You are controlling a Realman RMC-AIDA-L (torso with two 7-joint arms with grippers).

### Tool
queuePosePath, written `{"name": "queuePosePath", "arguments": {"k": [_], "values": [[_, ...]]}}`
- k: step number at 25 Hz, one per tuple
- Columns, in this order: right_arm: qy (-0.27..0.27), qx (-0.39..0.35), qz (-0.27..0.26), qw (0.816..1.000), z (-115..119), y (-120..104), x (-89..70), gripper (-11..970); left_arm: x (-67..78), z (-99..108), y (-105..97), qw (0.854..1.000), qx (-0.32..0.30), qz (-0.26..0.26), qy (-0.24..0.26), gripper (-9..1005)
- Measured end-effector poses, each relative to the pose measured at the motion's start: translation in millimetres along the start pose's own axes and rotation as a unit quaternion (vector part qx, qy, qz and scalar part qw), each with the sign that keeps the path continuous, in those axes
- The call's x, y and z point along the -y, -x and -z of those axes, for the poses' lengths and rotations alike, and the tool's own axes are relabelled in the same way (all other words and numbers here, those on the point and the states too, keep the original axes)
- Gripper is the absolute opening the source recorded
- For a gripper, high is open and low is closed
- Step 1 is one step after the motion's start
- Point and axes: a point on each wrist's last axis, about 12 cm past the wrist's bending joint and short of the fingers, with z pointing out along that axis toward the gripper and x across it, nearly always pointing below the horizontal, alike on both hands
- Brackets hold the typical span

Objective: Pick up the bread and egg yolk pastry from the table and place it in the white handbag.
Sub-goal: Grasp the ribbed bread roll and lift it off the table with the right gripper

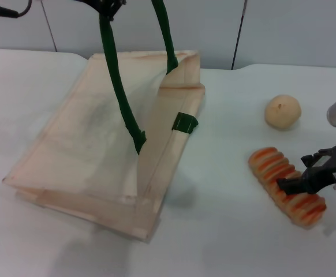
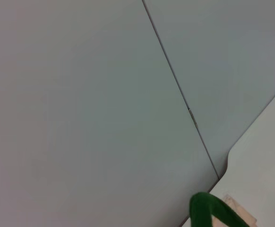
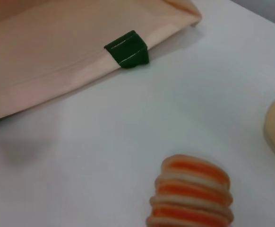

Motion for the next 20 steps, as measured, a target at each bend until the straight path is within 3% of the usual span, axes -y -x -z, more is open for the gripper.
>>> {"name": "queuePosePath", "arguments": {"k": [20], "values": [[0.019, -0.031, -0.007, 0.999, -13.6, -6.3, -2.6, 769, -1.0, 0.1, 1.4, 1.000, 0.005, 0.000, 0.004, 126]]}}
